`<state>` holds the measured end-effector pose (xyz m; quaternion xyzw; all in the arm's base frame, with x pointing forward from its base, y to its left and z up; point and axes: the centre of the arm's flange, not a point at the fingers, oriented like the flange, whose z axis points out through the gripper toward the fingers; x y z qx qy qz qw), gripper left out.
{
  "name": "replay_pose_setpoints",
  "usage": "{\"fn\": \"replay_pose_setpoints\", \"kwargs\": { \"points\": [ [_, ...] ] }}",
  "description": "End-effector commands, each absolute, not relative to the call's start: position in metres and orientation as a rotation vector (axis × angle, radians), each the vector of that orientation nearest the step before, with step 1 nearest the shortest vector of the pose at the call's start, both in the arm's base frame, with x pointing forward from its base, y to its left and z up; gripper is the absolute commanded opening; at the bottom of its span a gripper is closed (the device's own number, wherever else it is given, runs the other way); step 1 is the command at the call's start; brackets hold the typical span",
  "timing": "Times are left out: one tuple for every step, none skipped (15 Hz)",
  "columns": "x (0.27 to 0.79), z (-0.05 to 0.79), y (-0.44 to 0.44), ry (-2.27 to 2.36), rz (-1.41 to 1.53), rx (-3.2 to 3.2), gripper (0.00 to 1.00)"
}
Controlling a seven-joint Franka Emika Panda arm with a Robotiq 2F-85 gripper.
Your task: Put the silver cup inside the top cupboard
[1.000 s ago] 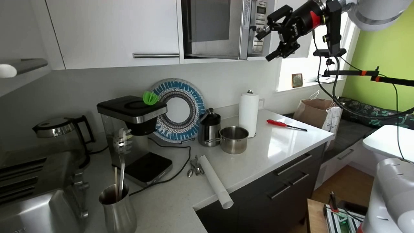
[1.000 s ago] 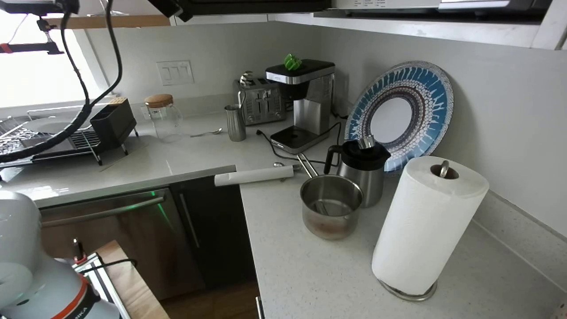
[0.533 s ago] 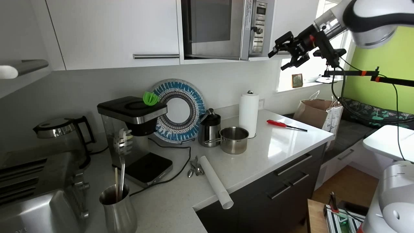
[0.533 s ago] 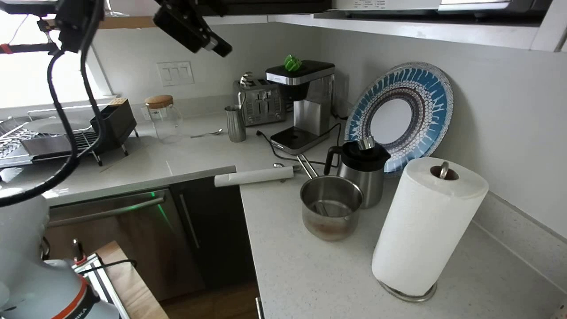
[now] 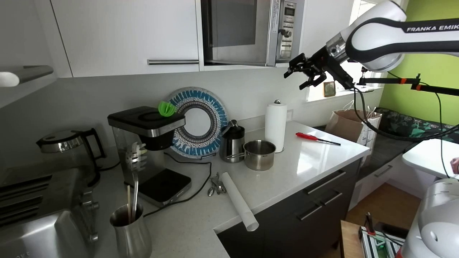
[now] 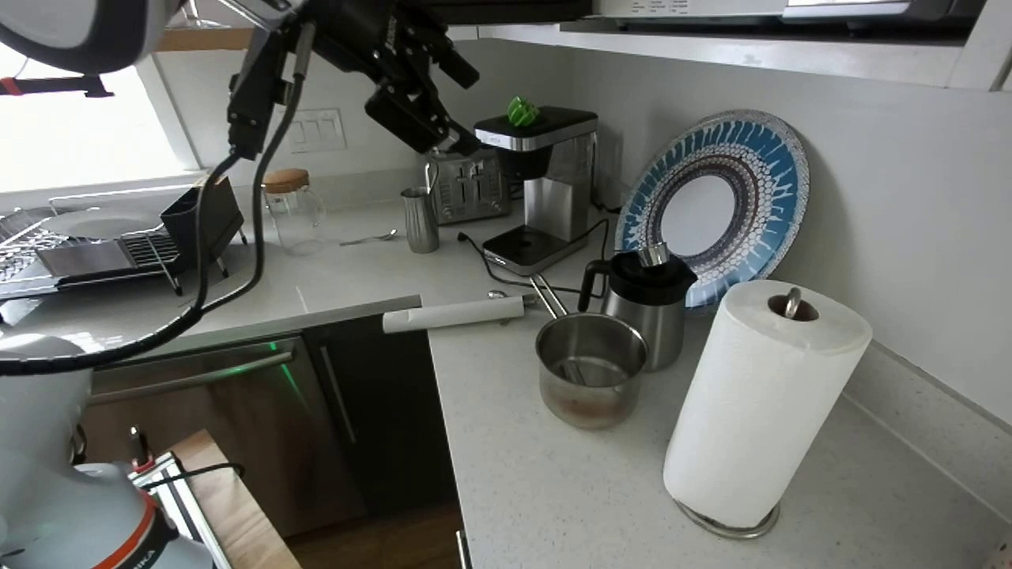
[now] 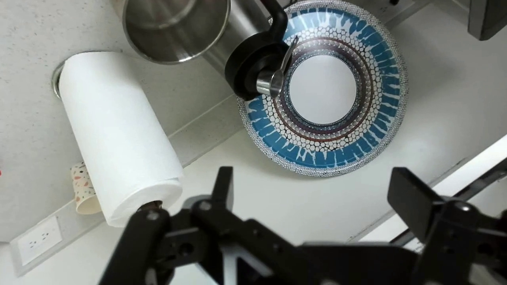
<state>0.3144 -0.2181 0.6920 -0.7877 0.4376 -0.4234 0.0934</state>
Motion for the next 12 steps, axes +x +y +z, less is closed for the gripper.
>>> {"fn": "replay_pose_setpoints", "kwargs": {
  "points": [
    [0.366, 0.648, -0.228, 1.306, -1.337, -2.343, 1.0],
    [0.381, 0.635, -0.228, 1.31, -1.365, -2.335, 1.0],
    [0.397, 0.619, -0.226, 1.323, -1.377, -2.326, 1.0],
    [0.412, 0.6, -0.222, 1.352, -1.371, -2.315, 1.0],
    [0.424, 0.584, -0.22, 1.381, -1.356, -2.314, 1.0],
    [0.428, 0.578, -0.219, 1.388, -1.322, -2.323, 1.0],
    [0.407, 0.594, -0.219, 1.339, -1.345, -2.33, 1.0],
    [0.418, 0.581, -0.218, 1.349, -1.322, -2.337, 1.0],
    [0.424, 0.573, -0.218, 1.357, -1.31, -2.339, 1.0],
    [0.427, 0.571, -0.219, 1.362, -1.305, -2.34, 1.0],
    [0.426, 0.572, -0.22, 1.364, -1.309, -2.338, 1.0],
    [0.437, 0.563, -0.221, 1.406, -1.304, -2.356, 1.0]
  ]
}}
